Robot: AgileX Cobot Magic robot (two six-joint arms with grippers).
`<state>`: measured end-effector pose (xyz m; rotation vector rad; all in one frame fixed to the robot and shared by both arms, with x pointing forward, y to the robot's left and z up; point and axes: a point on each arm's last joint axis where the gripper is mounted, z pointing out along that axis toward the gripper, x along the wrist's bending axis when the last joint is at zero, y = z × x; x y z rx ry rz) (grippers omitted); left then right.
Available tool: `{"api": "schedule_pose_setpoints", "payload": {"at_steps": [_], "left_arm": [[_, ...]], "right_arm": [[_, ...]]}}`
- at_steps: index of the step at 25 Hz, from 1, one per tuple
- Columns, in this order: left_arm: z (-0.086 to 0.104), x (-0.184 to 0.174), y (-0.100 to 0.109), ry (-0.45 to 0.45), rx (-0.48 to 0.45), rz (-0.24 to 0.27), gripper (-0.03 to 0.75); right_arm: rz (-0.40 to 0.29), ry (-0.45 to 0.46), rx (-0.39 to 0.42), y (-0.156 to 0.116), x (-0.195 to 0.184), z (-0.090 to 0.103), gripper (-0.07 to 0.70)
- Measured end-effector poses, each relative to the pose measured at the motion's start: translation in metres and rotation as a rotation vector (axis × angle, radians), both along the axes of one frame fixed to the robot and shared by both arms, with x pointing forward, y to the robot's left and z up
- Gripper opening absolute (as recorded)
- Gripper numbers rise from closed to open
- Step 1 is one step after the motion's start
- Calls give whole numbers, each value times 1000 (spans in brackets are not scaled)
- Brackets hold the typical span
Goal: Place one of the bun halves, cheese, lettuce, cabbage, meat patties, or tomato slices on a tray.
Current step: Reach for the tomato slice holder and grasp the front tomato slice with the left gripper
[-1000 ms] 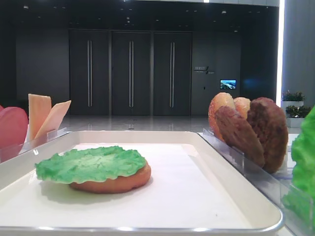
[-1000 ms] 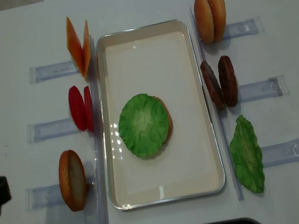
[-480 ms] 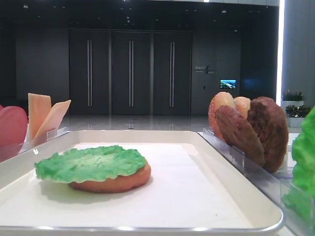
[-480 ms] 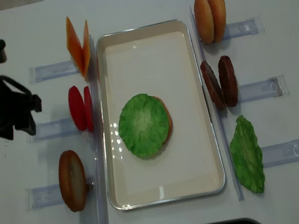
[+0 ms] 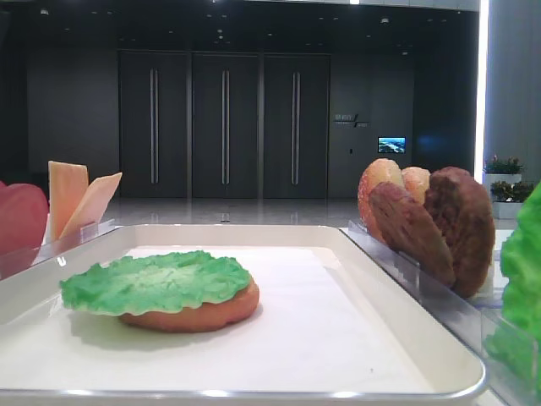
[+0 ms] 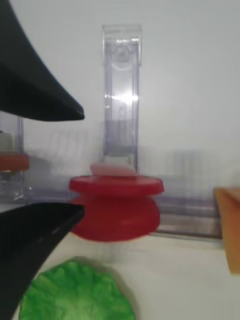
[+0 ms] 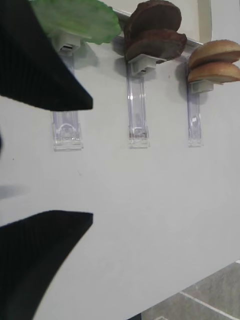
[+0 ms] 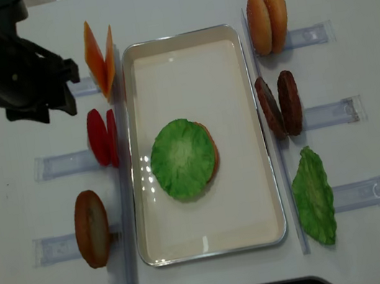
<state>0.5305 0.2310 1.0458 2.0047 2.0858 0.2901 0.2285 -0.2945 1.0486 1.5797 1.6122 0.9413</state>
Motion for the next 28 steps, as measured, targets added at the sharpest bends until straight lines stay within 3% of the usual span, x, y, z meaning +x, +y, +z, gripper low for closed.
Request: {"api": "schedule_pose_setpoints", "payload": {"at_steps": [6,14,22,28], "left_arm": [[-12,15,-34,51,-40,6,404],[-22,24,-40,72,-82,58,404],[-52,31,-62,118,-69,12,404],[-61,33,-67,163,-44,4,400]], "right_arm": [[0,0,0,0,0,0,419],[0,0,0,0,0,0,419],[0,0,0,0,0,0,419],[0,0,0,0,0,0,419]]}}
